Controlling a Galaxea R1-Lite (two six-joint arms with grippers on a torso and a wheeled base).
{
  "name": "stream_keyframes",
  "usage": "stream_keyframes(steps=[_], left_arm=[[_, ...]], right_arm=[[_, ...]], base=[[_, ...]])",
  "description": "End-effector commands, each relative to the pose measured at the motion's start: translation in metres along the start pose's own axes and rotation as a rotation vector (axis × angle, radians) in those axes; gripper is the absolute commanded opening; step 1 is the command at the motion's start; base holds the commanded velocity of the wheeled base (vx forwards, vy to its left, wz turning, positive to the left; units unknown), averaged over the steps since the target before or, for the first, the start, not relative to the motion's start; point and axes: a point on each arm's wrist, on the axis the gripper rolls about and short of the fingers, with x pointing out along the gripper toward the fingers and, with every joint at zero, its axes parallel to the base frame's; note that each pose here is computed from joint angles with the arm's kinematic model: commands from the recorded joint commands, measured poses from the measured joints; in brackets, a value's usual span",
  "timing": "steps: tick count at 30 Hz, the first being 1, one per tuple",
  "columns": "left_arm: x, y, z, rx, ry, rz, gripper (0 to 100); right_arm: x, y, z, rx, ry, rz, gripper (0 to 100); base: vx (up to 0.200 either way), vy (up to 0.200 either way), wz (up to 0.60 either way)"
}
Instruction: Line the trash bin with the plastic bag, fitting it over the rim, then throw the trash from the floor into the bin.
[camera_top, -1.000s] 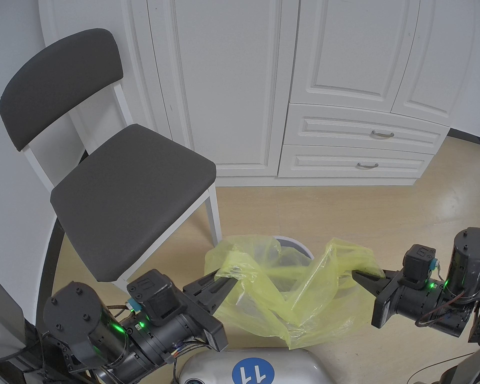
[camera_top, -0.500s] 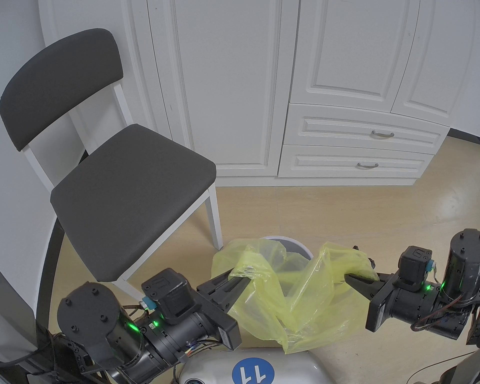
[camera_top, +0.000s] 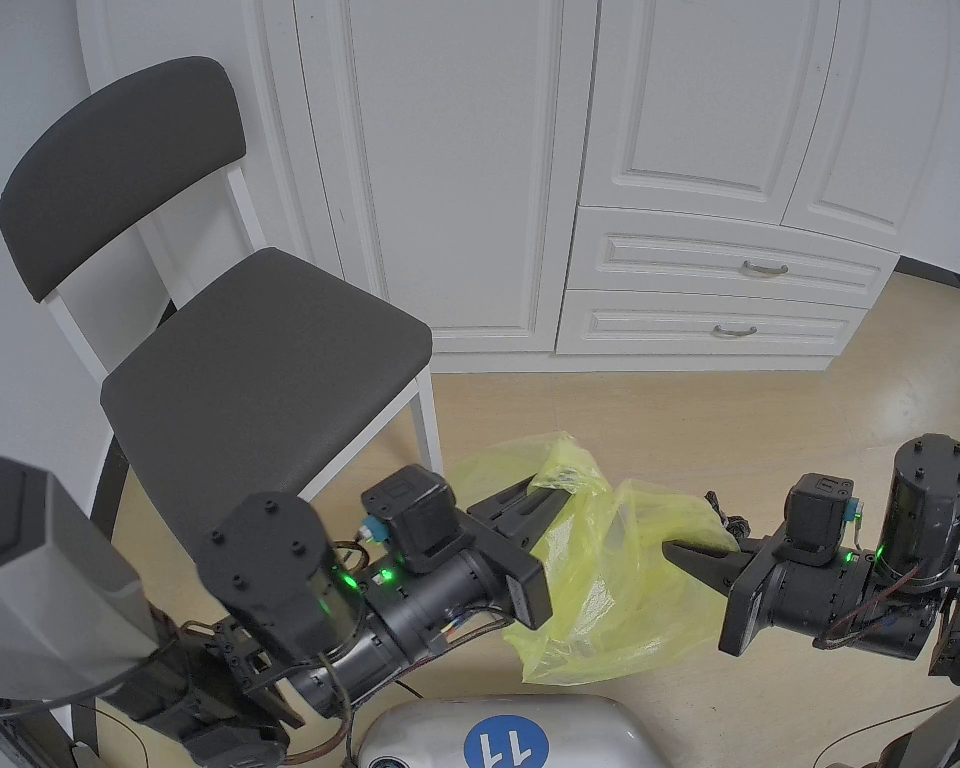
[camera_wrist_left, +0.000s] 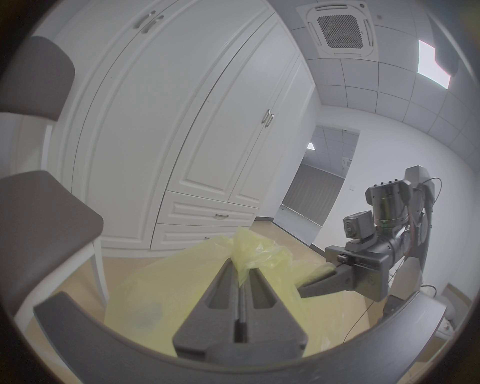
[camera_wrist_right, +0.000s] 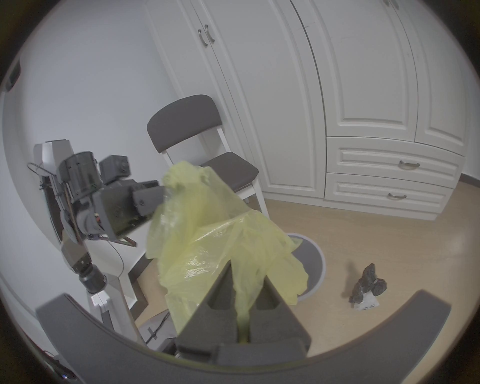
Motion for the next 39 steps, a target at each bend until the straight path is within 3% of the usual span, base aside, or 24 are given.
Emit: stream_keyframes(steps=[1,11,21,28,39], left_arm=[[0.021,0.006,-0.024,-0.037,0.042,0.011,0],[0.035,0.015,-0.025,-0.11,0.012,0.036,0],[0.062,0.04,-0.064,-0.161,0.056,0.098,0],[0.069,0.048,-0.08,-0.177,0.078,0.118,0],[0.064,0.046,-0.079,-0.163,0.088,0.12,0]], right_arm=[[0.011,-0.003,-0.003,0.018,0.032,0.005,0],[0.044,-0.017,-0.007,0.081,0.007,-0.063,0],[0.083,-0.041,-0.025,0.118,-0.02,-0.13,0],[0.095,-0.047,-0.03,0.154,-0.004,-0.146,0],[0.096,-0.037,-0.032,0.189,0.012,-0.09,0]], base=[[0.0,0.0,0.0],[0.0,0.0,0.0],[0.0,0.0,0.0],[0.0,0.0,0.0],[0.0,0.0,0.0]])
